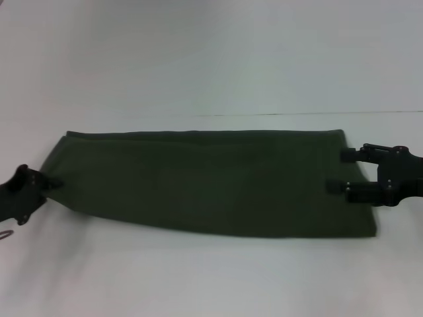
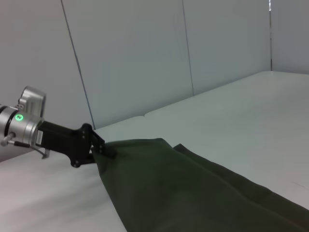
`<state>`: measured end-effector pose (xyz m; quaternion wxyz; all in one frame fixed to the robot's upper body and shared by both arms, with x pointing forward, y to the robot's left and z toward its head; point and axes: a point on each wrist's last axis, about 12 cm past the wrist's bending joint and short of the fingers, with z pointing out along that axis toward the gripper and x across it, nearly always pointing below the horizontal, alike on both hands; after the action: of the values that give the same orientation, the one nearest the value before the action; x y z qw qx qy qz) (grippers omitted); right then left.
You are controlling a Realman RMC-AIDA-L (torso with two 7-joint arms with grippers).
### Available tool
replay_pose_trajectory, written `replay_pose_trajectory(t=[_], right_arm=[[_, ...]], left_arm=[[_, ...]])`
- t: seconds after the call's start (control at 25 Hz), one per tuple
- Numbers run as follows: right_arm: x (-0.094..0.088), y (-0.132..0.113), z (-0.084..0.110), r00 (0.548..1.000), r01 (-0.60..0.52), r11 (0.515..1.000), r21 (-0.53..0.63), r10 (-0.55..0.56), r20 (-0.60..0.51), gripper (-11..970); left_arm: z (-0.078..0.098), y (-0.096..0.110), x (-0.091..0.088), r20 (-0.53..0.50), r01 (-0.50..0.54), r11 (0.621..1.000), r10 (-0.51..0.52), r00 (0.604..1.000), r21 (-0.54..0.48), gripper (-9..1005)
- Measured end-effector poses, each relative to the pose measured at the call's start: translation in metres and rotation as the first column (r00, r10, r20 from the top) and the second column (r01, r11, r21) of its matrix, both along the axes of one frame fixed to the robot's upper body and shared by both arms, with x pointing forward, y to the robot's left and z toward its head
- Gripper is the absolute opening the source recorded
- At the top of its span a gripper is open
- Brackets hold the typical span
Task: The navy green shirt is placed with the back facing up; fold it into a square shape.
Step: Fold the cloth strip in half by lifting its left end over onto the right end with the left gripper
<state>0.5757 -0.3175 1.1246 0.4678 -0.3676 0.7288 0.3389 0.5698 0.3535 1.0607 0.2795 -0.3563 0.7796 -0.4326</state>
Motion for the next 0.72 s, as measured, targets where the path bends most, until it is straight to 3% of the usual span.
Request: replay_pose_trajectory(t=[0.24, 0.72], right_arm=[[0.0, 0.0, 0.0, 1.0, 0.0, 1.0, 0.0, 0.0, 0.0, 895], [0.0, 0.003, -0.001, 1.0, 0.001, 1.0, 0.013, -0.001, -0.005, 896]], left_arm=[[0.004, 0.019, -0.011, 0.016, -0.046, 0.999, 0.046, 0.999, 0.014, 20], [0.007, 0.072, -0.059, 0.059, -0.122, 0.989, 0.117, 0.991, 0.082, 20]])
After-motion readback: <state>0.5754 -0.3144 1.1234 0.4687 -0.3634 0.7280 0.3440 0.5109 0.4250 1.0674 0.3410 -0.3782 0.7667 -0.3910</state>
